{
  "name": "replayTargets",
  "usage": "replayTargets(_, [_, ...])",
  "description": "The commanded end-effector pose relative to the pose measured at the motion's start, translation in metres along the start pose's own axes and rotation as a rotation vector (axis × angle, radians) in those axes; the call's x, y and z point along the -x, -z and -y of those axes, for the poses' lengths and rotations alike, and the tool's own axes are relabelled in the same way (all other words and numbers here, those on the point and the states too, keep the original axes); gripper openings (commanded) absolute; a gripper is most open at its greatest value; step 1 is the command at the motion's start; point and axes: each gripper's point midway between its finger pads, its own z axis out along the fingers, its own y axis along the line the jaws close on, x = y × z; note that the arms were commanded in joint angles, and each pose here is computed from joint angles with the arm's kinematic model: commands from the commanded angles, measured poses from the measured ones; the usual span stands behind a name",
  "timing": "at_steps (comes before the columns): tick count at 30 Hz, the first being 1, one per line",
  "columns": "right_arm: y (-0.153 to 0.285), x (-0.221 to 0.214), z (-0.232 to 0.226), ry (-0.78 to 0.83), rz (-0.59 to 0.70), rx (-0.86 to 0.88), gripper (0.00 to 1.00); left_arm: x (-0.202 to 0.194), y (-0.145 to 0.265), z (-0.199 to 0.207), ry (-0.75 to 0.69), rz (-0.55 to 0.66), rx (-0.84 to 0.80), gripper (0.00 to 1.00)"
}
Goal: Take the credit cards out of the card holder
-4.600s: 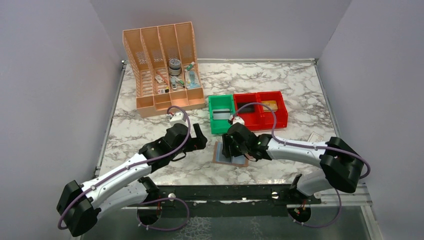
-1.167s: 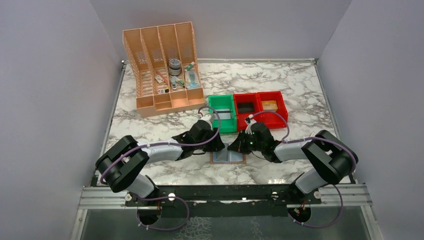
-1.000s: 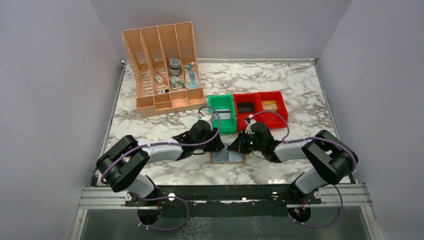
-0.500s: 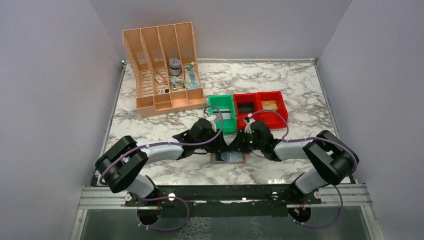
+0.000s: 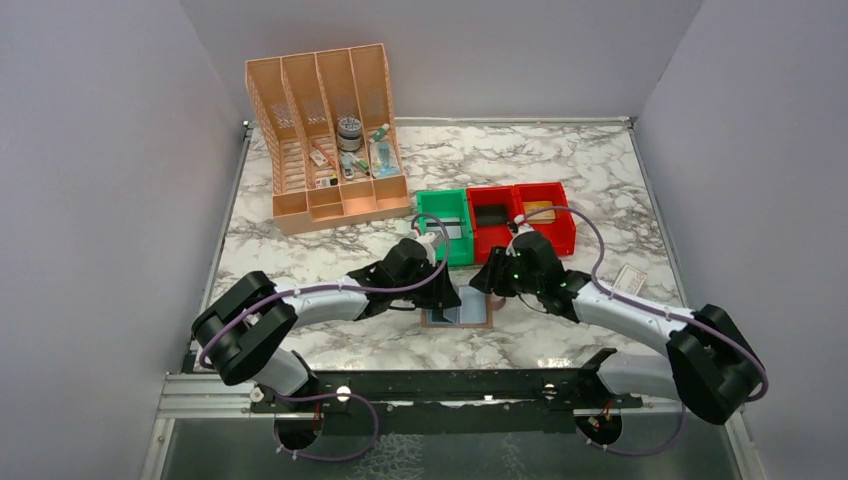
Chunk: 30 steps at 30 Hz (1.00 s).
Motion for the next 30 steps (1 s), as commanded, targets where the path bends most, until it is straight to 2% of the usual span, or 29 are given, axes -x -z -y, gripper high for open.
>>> replayTargets(1, [0.02, 0.021, 0.03, -0.003, 0.114, -0.184, 0.39, 0.003, -0.002, 0.01, -0.014, -0.009, -0.008, 0.4])
replayTargets(5, [0.04, 0.037, 0.034, -0.002, 0.226, -0.21, 0.39, 0.002, 0.0, 0.007, -0.015, -0.008, 0.012, 0.4])
replayTargets(9, [0.052, 0.045, 0.032, 0.001, 0.285, -0.195, 0.36, 0.002, -0.001, 0.01, -0.014, -0.006, 0.0, 0.41])
replayTargets(16, [0.062, 0.049, 0.033, 0.001, 0.311, -0.206, 0.36, 0.0, -0.004, 0.015, -0.018, -0.018, -0.012, 0.41])
replayTargets(20, [0.068, 0.051, 0.034, 0.009, 0.307, -0.227, 0.31, -0.001, -0.007, 0.024, -0.026, -0.02, -0.028, 0.43])
replayTargets(30, [0.085, 0.059, 0.029, 0.003, 0.335, -0.235, 0.31, -0.01, -0.026, 0.049, -0.058, -0.065, -0.075, 0.52])
